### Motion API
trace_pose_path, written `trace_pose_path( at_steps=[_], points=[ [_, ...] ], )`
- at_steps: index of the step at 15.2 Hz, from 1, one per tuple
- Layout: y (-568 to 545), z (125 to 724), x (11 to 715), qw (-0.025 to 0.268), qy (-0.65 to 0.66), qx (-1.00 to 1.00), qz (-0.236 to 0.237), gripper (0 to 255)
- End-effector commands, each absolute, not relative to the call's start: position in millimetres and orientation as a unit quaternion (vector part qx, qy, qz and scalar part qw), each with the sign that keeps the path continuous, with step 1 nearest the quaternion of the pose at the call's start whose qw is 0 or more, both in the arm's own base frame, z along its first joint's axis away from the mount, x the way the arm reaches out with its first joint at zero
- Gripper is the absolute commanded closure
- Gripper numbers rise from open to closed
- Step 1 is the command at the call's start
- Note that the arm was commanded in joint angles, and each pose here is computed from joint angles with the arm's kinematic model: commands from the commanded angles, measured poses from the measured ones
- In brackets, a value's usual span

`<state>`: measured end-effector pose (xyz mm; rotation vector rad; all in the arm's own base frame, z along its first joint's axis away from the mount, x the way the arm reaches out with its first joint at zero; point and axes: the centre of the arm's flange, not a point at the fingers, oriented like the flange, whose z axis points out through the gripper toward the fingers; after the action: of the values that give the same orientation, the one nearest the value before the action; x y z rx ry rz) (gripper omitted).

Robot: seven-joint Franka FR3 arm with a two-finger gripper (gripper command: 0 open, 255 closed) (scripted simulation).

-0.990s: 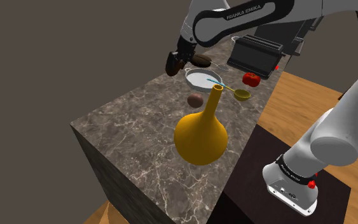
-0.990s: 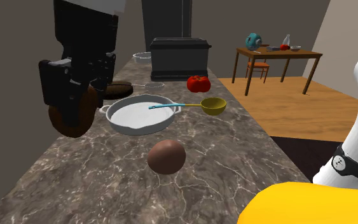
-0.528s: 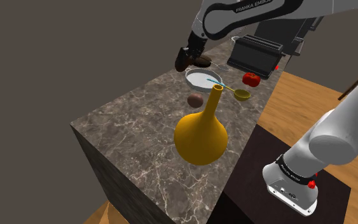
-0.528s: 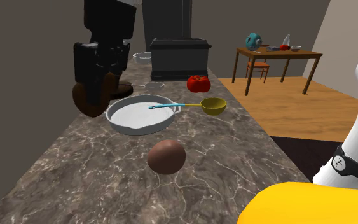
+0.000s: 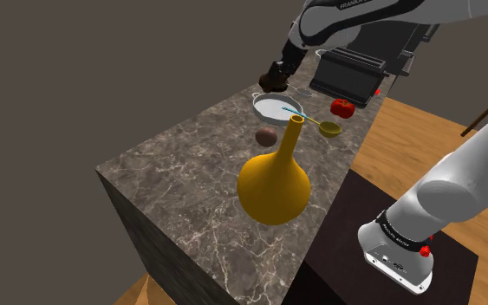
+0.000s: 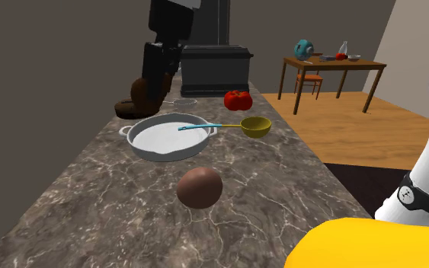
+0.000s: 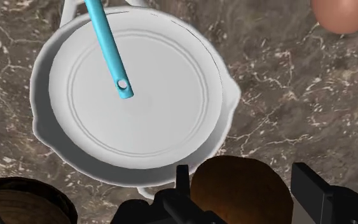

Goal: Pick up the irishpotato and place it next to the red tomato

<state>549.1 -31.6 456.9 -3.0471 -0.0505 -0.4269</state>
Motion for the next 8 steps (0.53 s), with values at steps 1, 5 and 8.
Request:
trace_pose_path(
  at_steps=[1, 5, 8],
  points=[
    [-58, 455, 544, 0.032, -0.017, -0.99, -0.139, 255],
    [-110, 456, 534, 0.032, -0.017, -0.99, -0.139, 255],
    [-149, 456, 527, 0.032, -0.017, -0.99, -0.139, 255]
  ],
)
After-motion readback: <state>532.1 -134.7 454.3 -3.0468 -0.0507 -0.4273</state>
